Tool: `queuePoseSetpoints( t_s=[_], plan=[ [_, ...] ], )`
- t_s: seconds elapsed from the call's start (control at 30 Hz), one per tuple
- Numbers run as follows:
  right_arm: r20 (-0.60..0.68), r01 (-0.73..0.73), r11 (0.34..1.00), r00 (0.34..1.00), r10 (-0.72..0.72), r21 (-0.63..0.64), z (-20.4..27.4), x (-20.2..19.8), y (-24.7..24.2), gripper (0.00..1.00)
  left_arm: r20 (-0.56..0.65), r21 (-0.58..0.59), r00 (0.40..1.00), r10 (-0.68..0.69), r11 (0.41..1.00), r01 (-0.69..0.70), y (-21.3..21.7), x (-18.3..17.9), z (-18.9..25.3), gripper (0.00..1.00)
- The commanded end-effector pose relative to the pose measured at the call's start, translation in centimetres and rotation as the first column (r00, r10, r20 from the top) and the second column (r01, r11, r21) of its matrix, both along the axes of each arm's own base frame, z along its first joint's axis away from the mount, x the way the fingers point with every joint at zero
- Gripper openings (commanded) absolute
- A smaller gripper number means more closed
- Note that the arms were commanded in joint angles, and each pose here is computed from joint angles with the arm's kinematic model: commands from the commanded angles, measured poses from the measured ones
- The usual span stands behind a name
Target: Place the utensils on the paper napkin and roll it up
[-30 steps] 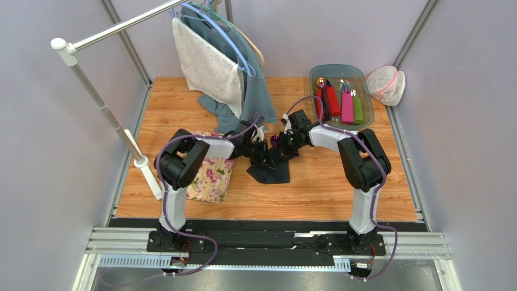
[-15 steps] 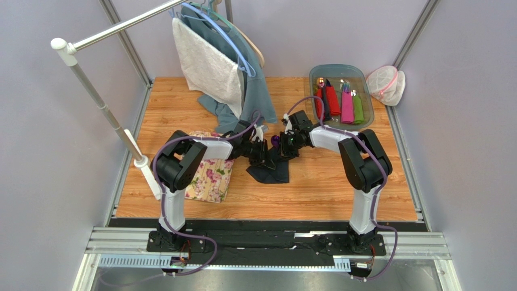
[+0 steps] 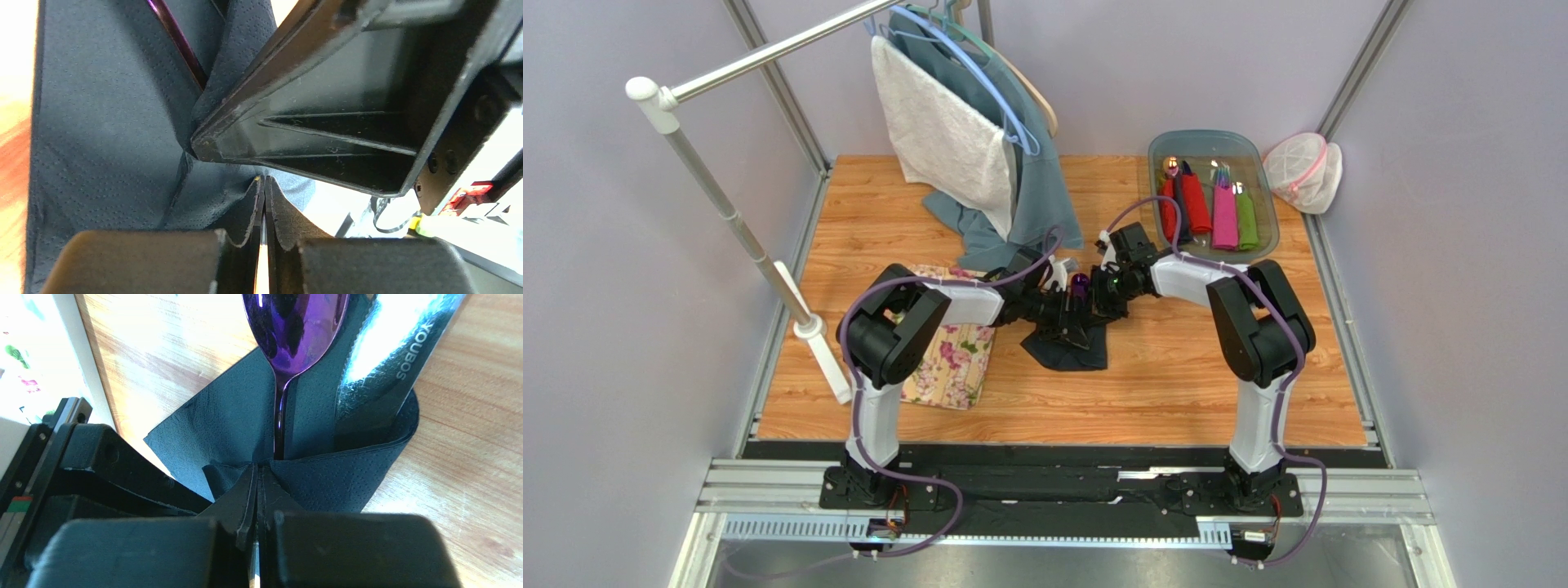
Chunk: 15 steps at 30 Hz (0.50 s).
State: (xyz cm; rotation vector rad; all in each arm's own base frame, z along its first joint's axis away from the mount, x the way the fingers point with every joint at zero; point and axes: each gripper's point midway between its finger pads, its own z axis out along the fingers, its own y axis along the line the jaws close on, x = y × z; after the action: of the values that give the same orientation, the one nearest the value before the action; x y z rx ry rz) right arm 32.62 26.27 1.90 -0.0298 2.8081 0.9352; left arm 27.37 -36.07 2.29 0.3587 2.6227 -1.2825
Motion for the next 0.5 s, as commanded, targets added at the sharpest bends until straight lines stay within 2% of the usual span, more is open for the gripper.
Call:
queuePoseSetpoints(
  t_s=[0.0,0.2,0.47],
  plan=[
    [-0.022,0.035,0.987,0.999,-0.038,-0.157,-3.1,-0.5,-3.1,0.01,-0.016,0.067,1.000,0.023,0.998,-0.022,1.2,0.4,-2.6,0.04],
    [0.004,0.030,0.988,1.000,-0.030,-0.151,-2.4,-0.2,-3.1,0.01,-0.035,0.079,0.999,0.002,0.997,0.001,1.9,-0.4,-3.4,0.02],
    [0.004,0.029,0.987,1.000,-0.029,-0.161,-2.8,-0.3,-3.4,0.01,0.014,-0.034,1.000,-0.023,0.999,0.024,0.5,0.4,0.4,0.09]
  ],
)
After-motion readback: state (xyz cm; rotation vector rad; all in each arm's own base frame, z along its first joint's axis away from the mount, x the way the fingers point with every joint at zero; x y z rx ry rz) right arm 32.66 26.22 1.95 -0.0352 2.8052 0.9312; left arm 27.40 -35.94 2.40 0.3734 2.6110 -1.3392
